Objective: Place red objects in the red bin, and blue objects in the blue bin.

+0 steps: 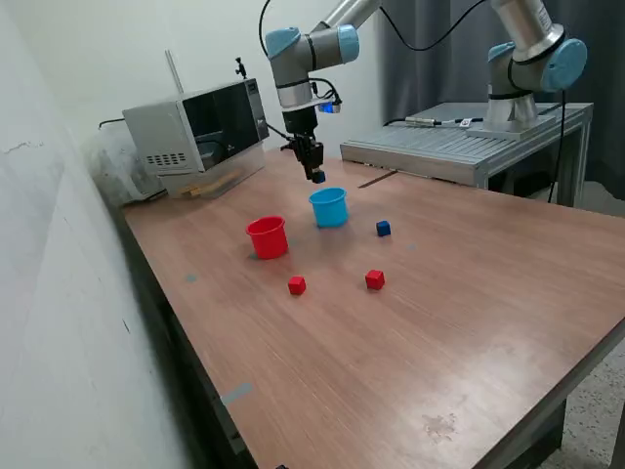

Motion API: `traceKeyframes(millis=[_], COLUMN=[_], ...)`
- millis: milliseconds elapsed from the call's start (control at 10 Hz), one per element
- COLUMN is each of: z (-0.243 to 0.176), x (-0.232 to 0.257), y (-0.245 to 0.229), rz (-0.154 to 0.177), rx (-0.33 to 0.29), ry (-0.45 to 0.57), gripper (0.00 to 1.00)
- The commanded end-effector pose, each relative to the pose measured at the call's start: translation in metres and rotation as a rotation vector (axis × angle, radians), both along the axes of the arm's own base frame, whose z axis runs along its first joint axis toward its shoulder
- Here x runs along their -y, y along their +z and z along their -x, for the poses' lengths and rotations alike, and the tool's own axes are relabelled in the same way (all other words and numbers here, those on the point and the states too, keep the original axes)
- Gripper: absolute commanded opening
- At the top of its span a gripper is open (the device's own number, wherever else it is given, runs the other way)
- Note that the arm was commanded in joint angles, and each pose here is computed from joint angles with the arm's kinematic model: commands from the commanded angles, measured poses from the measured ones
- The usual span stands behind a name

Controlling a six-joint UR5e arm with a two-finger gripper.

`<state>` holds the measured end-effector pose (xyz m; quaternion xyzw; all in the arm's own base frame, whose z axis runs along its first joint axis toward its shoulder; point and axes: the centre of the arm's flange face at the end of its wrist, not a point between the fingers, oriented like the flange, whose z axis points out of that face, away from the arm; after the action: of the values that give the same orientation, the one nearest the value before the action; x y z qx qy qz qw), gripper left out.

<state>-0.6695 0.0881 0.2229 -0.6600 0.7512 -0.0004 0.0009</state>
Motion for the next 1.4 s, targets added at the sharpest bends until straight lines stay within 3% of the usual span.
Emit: traceKeyframes(millis=[0, 100, 200, 400, 600, 900, 1000, 1200, 1300], z=[0.000, 0.000, -0.001, -0.002, -0.010, -0.056, -0.082, -0.105, -0.102], x=[-0.014, -0.015, -0.014, -0.014, -0.002, 0.088, 0.108, 0.133, 0.144], y=[-0.022, -0.021, -0.021, -0.016, 0.021, 0.056, 0.050, 0.027, 0.019], rz=[0.006, 0.002, -0.003, -0.035, -0.050, -0.047, -0.042, -0.023, 0.053], rx=[0.017, 0.017, 0.020, 0.027, -0.013, 0.022, 0.045, 0.091, 0.088], ry=[-0.014, -0.014, -0.012, -0.012, -0.003, 0.091, -0.001, -0.105, -0.124], gripper=[0.00, 0.00, 1.00, 1.00, 1.00, 1.00, 1.00, 1.00, 1.00])
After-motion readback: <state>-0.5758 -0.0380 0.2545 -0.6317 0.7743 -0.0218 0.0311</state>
